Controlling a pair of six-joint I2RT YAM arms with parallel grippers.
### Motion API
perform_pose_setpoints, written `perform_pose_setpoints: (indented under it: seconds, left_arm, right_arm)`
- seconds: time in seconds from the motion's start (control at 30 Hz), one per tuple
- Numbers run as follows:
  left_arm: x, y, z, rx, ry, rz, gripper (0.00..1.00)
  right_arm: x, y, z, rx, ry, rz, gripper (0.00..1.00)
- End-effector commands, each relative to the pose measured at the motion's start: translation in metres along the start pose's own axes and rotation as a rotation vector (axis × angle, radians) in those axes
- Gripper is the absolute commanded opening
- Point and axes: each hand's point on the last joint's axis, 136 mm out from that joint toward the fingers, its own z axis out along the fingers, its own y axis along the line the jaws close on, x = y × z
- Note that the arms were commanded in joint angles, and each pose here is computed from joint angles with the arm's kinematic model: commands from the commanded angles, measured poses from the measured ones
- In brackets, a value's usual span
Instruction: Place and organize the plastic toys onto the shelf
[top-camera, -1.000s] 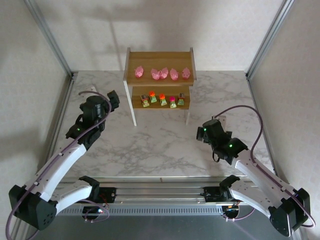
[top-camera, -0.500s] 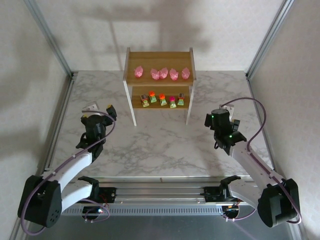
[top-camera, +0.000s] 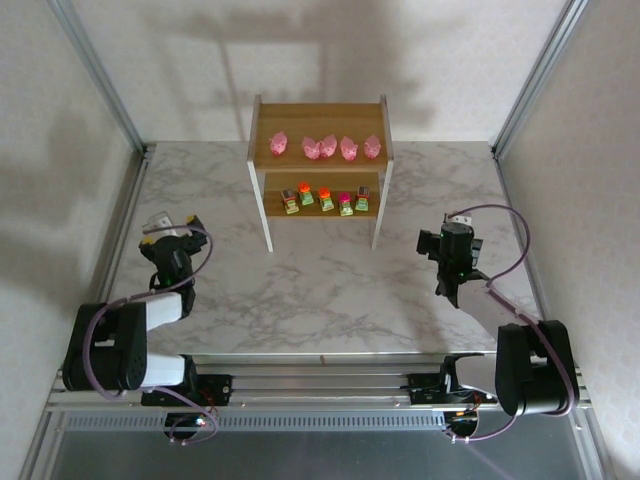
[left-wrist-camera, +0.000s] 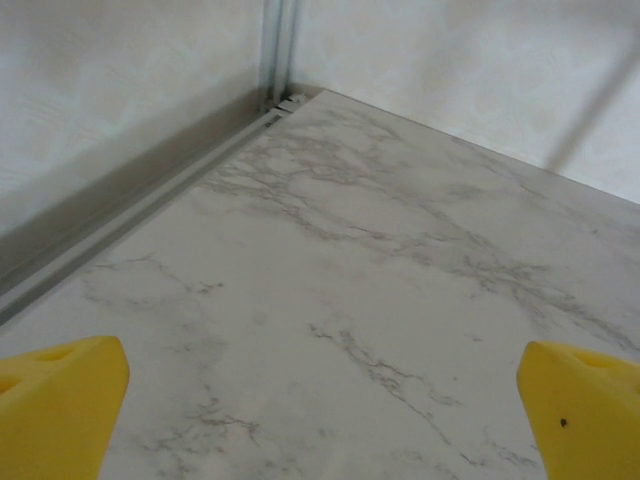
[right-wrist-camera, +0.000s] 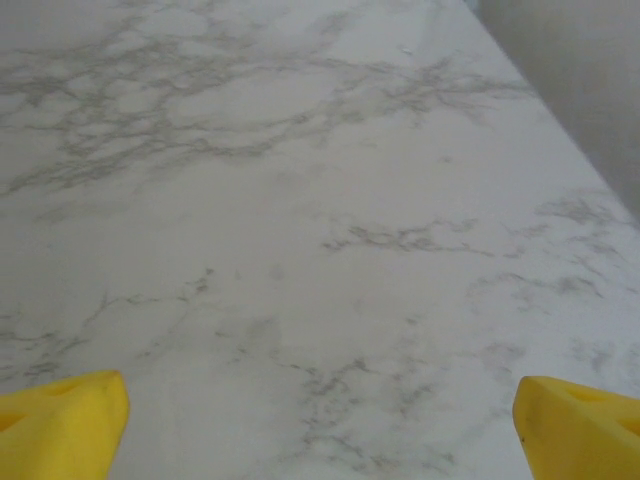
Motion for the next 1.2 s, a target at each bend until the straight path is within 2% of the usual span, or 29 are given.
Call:
perform_pose_setpoints:
  seconds: [0.0,0.2,0.47,0.63,1.0,1.17]
  left_arm:
    - [-0.007,-0.015,0.002,0.102,-0.058,0.003,1.00]
    - [0.005,-0.032,0.008,0.195,-0.038,0.054,1.00]
    - [0.010,-0.033,-0.004,0.230,-0.069,0.061,1.00]
    - [0.010,-0.034,-0.010,0.225,-0.100,0.074,1.00]
    - [0.011,-0.030,-0.007,0.194,-0.089,0.071,0.99]
    - [0.014,-0.038,-0.008,0.261,-0.073,0.082,0.99]
  right_arm:
    - [-0.024,0.015,0.002,-0.087,-0.132,-0.013,0.99]
    - [-0.017,0.015,0.012,-0.129,-0.211,0.000,0.99]
    - [0.006,0.028,0.037,-0.190,-0.174,-0.020,0.99]
    - [0.008,0.027,0.040,-0.185,-0.152,-0.019,0.99]
    - [0.007,0.024,0.040,-0.166,-0.156,-0.011,0.99]
    - [0.006,0.024,0.040,-0.168,-0.156,-0.010,0.99]
